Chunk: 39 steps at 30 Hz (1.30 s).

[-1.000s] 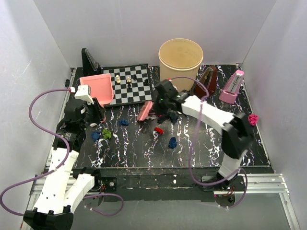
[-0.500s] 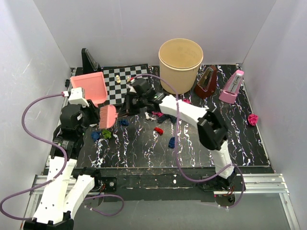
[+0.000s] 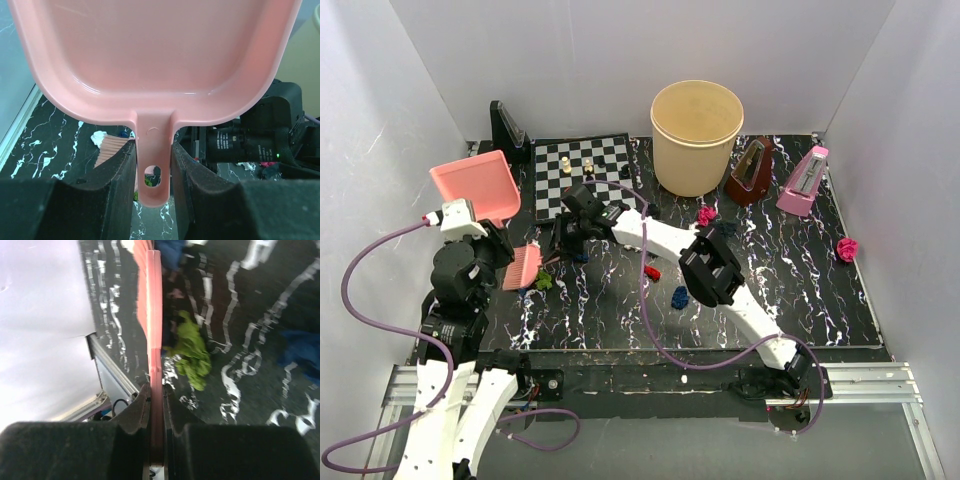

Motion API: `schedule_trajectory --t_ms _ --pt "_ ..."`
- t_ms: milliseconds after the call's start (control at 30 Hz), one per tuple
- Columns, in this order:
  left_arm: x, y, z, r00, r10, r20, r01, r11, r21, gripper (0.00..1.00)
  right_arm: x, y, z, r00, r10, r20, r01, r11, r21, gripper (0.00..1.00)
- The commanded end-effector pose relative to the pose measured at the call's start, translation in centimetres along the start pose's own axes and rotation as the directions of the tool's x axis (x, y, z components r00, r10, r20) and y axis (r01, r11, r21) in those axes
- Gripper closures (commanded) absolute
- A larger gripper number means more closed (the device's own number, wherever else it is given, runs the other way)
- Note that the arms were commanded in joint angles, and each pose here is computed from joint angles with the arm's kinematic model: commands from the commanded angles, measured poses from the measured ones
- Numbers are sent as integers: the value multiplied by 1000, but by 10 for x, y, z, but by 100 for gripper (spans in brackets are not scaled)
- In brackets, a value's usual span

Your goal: Sweep away the paper scraps from the table

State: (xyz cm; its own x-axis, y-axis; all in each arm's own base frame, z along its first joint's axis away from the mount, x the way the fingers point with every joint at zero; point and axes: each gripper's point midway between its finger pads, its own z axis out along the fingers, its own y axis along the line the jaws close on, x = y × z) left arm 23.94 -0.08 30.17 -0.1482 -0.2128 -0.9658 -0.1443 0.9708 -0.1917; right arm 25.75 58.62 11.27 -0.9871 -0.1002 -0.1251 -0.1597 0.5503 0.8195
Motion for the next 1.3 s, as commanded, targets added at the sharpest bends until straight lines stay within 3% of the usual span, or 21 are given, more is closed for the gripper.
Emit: schedule_trajectory --t_ms 0,200,367,567,733,833,933,1033,1067,1133,1267 --pt "-3 2 3 1000 4 14 -4 1000 -16 86 -2 -23 -34 996 47 81 -63 974 218 99" --pt "-3 -1 2 1000 -3 17 2 1000 4 86 -18 -71 -150 949 -78 304 -89 862 499 99" --pt "-2 -2 3 1000 0 12 0 1000 11 86 -27 -49 -211 912 -170 372 -18 892 452 99" --pt "-2 -3 3 1000 3 11 -3 1000 15 86 -25 12 -181 942 -232 243 189 964 186 99" --pt "1 -7 6 1000 9 -4 -8 999 34 86 -11 31 -134 978 -208 30 208 978 -8 99" --pt "3 -9 8 1000 11 -15 -10 999 42 86 -1 23 -116 976 -213 -52 213 977 -2 99" --pt "4 -11 10 1000 14 -22 -13 999 51 85 11 -1 -114 969 -222 -105 230 971 70 99" --pt "6 -13 11 999 15 -30 -14 998 62 85 17 -47 -129 968 -219 -122 246 929 278 99" --pt "8 -15 13 999 17 -38 -14 997 71 85 12 -72 -146 967 -227 -113 253 879 405 99" --pt "15 -20 18 997 22 -68 -16 996 91 84 9 -95 -175 972 -206 -117 236 825 513 99" --pt "34 -36 30 984 55 -172 -26 986 168 84 -3 -116 -231 977 -204 -55 197 784 589 99"
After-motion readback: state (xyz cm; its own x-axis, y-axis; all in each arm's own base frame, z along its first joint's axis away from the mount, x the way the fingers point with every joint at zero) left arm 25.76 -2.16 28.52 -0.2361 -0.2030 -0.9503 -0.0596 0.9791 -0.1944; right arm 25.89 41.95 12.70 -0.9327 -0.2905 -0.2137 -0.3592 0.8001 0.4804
